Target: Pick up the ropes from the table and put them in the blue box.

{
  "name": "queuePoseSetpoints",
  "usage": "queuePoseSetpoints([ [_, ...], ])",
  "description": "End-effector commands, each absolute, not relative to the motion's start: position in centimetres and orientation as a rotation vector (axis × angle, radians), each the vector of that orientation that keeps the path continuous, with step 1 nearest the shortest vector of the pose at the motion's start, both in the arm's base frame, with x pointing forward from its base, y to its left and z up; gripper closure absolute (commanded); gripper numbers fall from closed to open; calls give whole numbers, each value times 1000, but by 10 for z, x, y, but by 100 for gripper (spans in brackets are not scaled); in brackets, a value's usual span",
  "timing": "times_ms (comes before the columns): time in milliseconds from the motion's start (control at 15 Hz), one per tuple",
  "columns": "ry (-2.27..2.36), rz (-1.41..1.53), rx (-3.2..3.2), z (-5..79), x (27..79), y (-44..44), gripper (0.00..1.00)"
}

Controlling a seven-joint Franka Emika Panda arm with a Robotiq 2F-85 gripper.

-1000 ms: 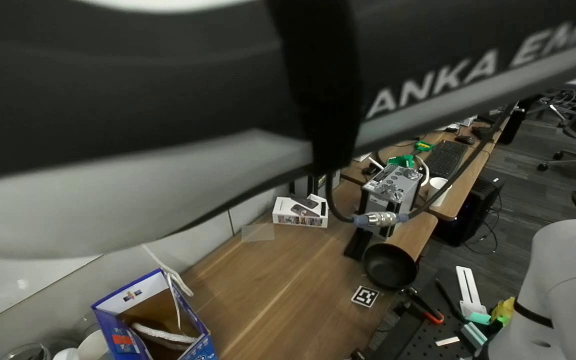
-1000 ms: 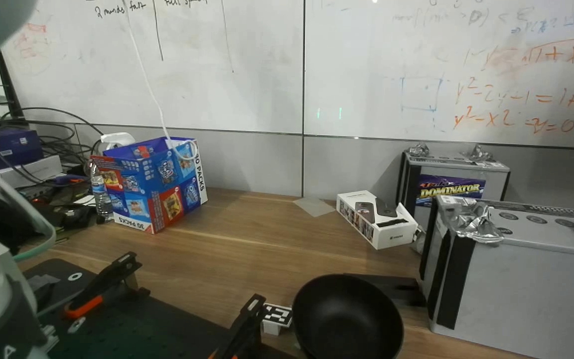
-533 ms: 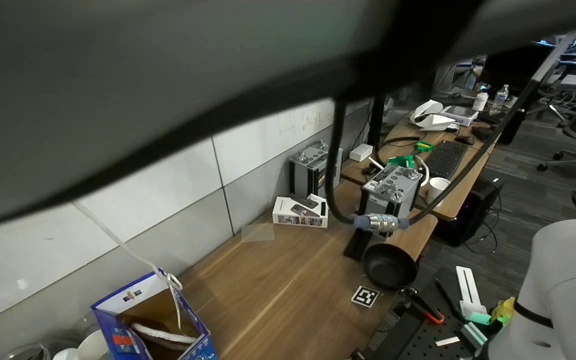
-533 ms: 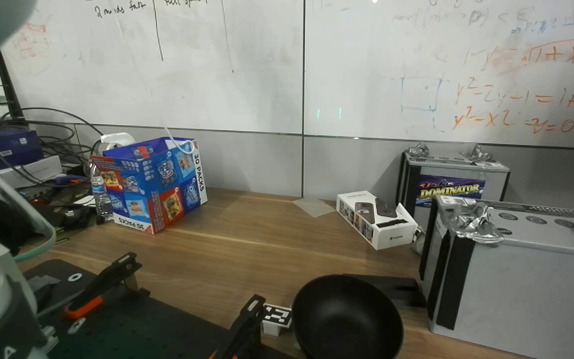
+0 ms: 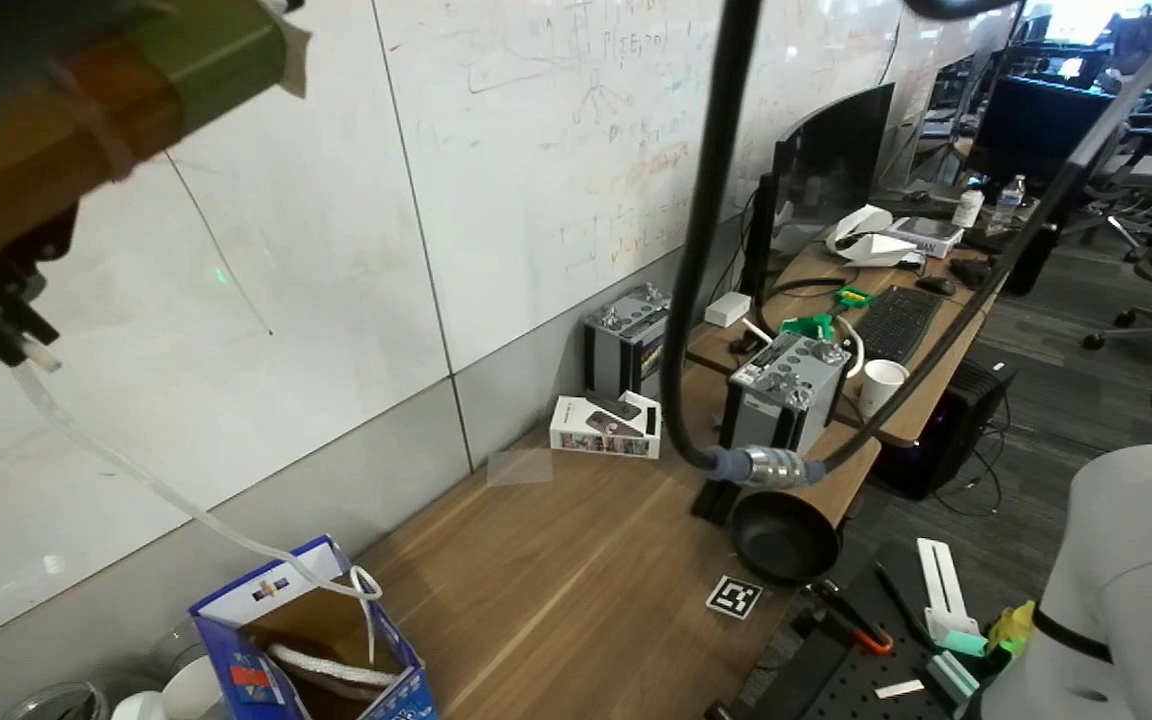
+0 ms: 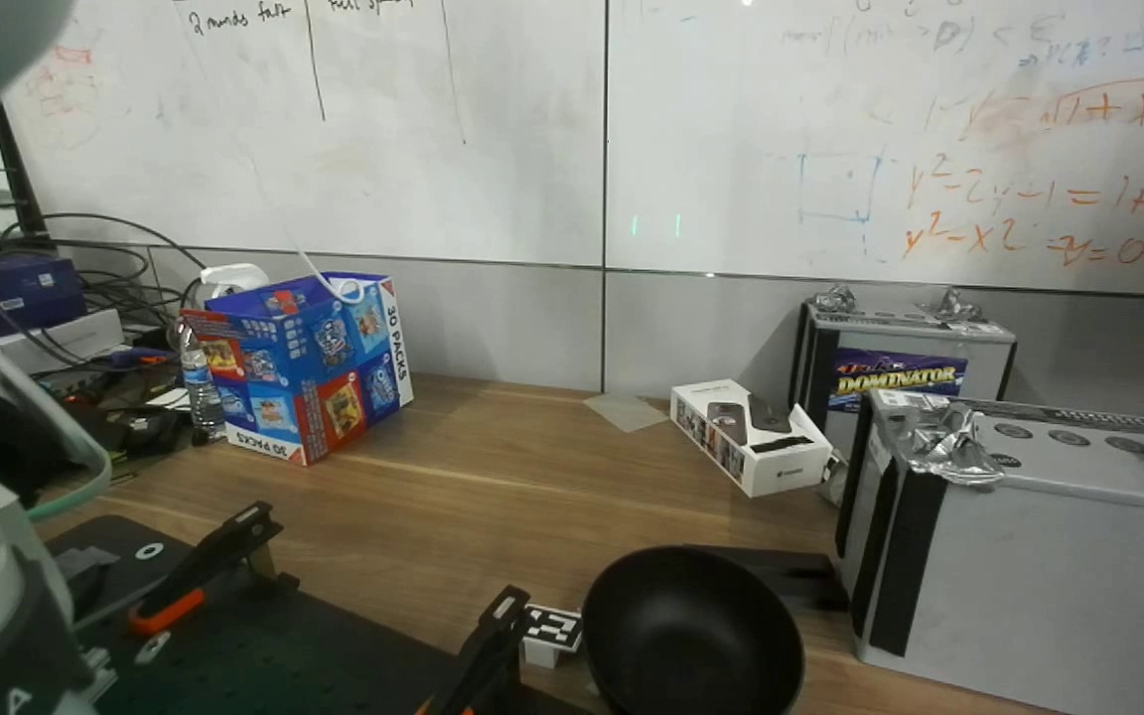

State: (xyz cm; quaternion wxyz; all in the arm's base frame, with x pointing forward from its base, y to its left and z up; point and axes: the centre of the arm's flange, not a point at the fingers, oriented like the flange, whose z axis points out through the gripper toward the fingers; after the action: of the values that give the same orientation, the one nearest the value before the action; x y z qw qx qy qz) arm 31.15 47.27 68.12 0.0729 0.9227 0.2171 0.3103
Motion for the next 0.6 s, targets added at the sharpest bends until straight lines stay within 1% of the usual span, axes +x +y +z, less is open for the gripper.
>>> queuePoseSetpoints([
  [0, 718, 872, 2882, 682, 310, 489, 91],
  [133, 744, 840, 2937, 675, 319, 489, 91],
  [533, 771, 660, 3103, 620, 381, 474, 91],
])
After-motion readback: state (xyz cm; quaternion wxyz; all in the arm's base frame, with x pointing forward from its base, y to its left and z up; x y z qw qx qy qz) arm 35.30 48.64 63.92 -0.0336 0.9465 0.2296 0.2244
